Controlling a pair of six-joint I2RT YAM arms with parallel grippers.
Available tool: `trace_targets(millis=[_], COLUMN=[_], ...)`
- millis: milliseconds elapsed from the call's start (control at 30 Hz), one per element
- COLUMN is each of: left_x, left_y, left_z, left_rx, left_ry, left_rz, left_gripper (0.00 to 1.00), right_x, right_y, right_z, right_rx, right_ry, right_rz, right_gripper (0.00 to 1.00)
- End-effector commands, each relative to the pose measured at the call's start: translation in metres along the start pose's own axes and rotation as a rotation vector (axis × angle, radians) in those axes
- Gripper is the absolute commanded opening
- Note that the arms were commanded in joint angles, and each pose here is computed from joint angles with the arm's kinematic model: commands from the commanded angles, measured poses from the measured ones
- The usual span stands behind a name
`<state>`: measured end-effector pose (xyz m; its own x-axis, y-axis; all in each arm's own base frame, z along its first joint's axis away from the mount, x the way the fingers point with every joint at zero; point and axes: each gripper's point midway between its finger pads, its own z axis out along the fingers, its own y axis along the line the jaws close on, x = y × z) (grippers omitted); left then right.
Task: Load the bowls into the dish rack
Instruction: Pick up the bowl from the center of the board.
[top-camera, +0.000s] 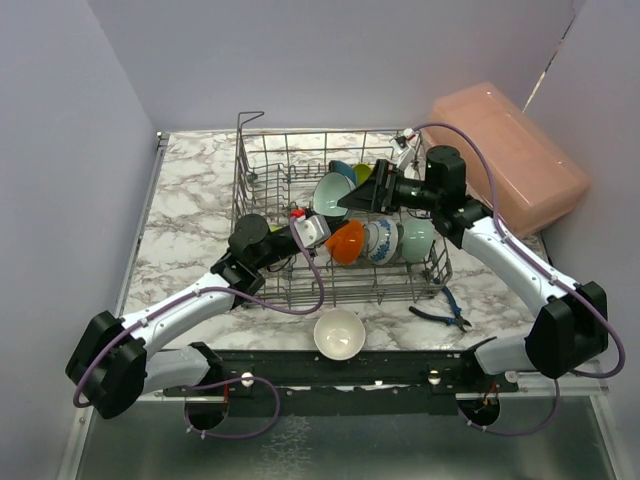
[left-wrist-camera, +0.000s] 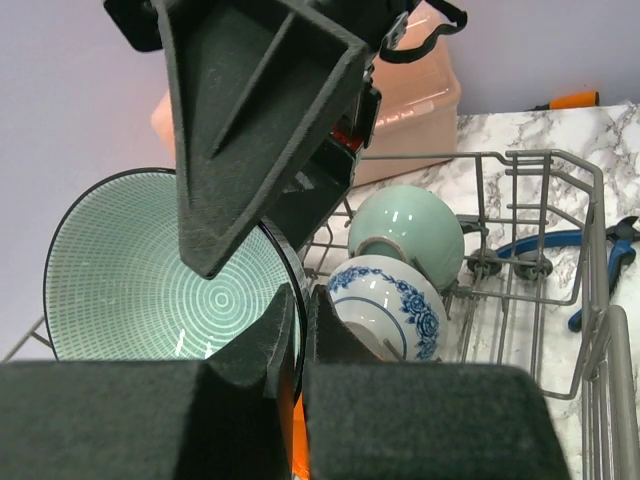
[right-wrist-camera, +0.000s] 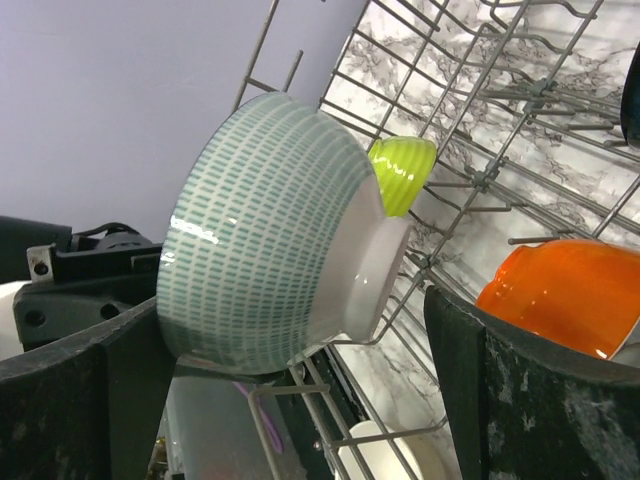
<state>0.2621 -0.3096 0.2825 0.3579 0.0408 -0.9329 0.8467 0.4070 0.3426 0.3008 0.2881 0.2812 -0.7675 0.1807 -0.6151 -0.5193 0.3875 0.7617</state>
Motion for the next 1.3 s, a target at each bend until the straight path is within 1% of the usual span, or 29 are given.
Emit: trace_targets(millis=[0, 33, 100, 200, 300, 467, 500, 533, 567, 600, 633, 733, 800, 933, 967, 1000, 1067, 1267], left_x=[-0.033, -0.032, -0.031, -0.028, -0.026, -0.024, -0.023, -0.023, -0.024, -0.025, -0.025, -0.025, -0.026, -0.024, -0.022, -0.021, -0.021, -0.02], left_y=[0.01, 0.009, 0.007, 0.004, 0.003, 0.002, 0.003, 0.004, 0.004, 0.005, 0.005, 0.009, 0.015, 0.029, 0.033, 0.038, 0.051, 0.099], left_z=[-0.003, -0.003, -0.002, -0.001, 0.0, 0.002, 0.002, 0.002, 0.002, 0.002, 0.001, -0.001, -0.002, -0.002, -0.002, -0.003, -0.006, -0.026], left_rx=[-0.035, -0.032, -0.026, -0.014, -0.005, 0.0, -0.004, -0.008, -0.011, -0.014, -0.018, -0.036, -0.067, -0.111, -0.123, -0.142, -0.189, -0.383], left_ry=[-0.088, -0.086, -0.081, -0.072, -0.06, -0.049, -0.046, -0.044, -0.043, -0.042, -0.037, -0.015, 0.009, 0.093, 0.119, 0.142, 0.177, 0.223], left_rz=[0.117, 0.118, 0.125, 0.131, 0.118, 0.109, 0.107, 0.104, 0.097, 0.09, 0.083, 0.075, 0.052, 0.014, 0.003, -0.007, -0.027, -0.111], left_gripper=[0.0, 0.0, 0.0, 0.0, 0.0, 0.0, 0.03, 0.08, 0.15, 0.23, 0.34, 0.61, 0.74, 0.95, 0.98, 0.99, 0.99, 0.99], right_x=[-0.003, -0.002, -0.001, -0.001, -0.004, -0.004, -0.004, -0.004, -0.005, -0.007, -0.006, -0.009, -0.014, -0.021, -0.022, -0.024, -0.026, -0.03], right_y=[-0.002, -0.003, -0.001, 0.001, 0.006, 0.005, 0.004, 0.004, 0.003, 0.002, 0.001, -0.004, -0.007, -0.015, -0.016, -0.017, -0.02, -0.024], right_z=[0.008, 0.01, 0.012, 0.014, 0.016, 0.016, 0.016, 0.016, 0.016, 0.015, 0.014, 0.01, 0.006, 0.0, -0.001, -0.004, -0.008, -0.016], right_rx=[0.033, 0.03, 0.019, 0.009, -0.015, -0.01, -0.008, -0.003, 0.003, 0.01, 0.022, 0.077, 0.118, 0.195, 0.21, 0.225, 0.255, 0.312], right_ry=[0.001, 0.006, 0.006, 0.014, 0.008, 0.007, 0.007, 0.005, 0.002, -0.005, -0.006, -0.017, -0.032, -0.054, -0.06, -0.068, -0.078, -0.087], right_rz=[-0.011, -0.005, 0.001, 0.016, 0.004, -0.002, -0.006, -0.008, -0.014, -0.022, -0.026, -0.045, -0.064, -0.101, -0.108, -0.116, -0.13, -0.164], right_gripper=[1.0, 1.0, 0.96, 0.84, 0.7, 0.35, 0.27, 0.19, 0.16, 0.1, 0.02, 0.0, 0.0, 0.0, 0.0, 0.0, 0.0, 0.0])
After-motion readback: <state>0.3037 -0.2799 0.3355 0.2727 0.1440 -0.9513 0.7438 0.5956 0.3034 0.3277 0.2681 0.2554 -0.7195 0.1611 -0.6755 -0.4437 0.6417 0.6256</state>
